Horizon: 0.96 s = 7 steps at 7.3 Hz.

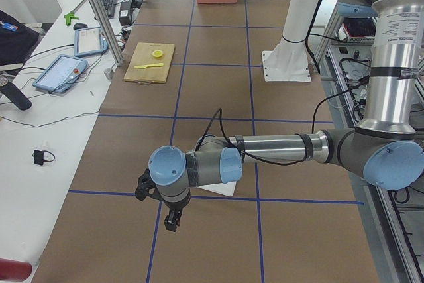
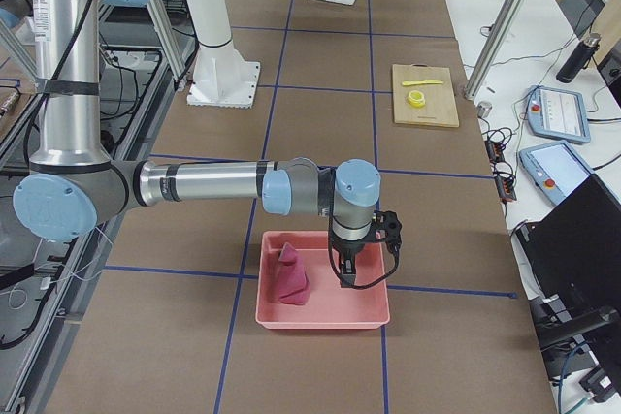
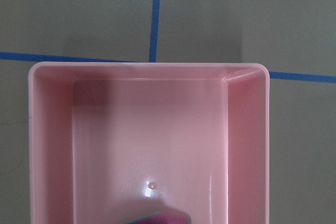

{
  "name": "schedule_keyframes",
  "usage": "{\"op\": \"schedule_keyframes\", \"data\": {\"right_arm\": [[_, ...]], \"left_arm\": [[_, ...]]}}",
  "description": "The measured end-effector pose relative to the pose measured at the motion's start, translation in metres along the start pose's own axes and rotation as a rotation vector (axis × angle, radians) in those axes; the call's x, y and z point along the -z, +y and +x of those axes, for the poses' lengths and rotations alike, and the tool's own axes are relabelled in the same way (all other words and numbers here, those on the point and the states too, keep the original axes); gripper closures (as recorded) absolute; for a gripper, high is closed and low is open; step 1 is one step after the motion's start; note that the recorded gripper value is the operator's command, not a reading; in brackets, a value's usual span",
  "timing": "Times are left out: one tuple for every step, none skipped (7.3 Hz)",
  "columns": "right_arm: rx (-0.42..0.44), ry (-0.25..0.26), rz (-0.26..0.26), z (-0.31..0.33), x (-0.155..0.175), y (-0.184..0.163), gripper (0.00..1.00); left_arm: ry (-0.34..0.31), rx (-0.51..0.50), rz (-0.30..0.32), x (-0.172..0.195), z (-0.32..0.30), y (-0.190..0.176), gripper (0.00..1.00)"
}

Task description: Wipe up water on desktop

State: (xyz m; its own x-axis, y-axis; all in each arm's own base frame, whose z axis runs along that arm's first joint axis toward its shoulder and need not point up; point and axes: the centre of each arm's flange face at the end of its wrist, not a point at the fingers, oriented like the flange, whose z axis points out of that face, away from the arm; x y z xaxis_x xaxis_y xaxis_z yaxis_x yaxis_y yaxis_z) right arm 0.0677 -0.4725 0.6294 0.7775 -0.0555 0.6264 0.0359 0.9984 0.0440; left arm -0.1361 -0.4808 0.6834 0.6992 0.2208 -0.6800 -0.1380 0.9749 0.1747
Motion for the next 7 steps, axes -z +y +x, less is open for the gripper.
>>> {"op": "schedule_keyframes", "data": {"right_arm": [[0.000, -0.002, 0.001, -0.0005, 0.0004, -0.0002, 0.00], [0.000, -0.006, 0.001, -0.0010, 0.0006, -0.0002, 0.00], [-0.002, -0.009, 0.000, -0.0009, -0.0001, 0.0000, 0.00], [-0.003, -0.010, -0.004, -0.0002, -0.0019, 0.0005, 0.00], [-0.003, -0.010, -0.006, 0.0001, -0.0029, 0.0007, 0.00], [-0.003, -0.010, -0.006, 0.0001, -0.0032, 0.0008, 0.00], [-0.002, -0.010, -0.007, 0.0001, -0.0035, 0.0009, 0.00]], "left_arm": [[0.000, 0.000, 0.000, -0.0001, 0.0000, 0.0000, 0.01], [0.000, 0.000, 0.000, 0.0000, 0.0000, 0.0000, 0.01], [0.000, 0.001, 0.000, -0.0001, -0.0002, 0.0001, 0.01], [0.000, 0.001, 0.000, -0.0002, -0.0004, 0.0003, 0.01], [0.000, 0.001, -0.001, -0.0005, -0.0006, 0.0005, 0.01], [0.001, 0.003, -0.002, -0.0011, -0.0011, 0.0011, 0.01], [0.001, 0.004, -0.003, -0.0016, -0.0014, 0.0014, 0.01]]}}
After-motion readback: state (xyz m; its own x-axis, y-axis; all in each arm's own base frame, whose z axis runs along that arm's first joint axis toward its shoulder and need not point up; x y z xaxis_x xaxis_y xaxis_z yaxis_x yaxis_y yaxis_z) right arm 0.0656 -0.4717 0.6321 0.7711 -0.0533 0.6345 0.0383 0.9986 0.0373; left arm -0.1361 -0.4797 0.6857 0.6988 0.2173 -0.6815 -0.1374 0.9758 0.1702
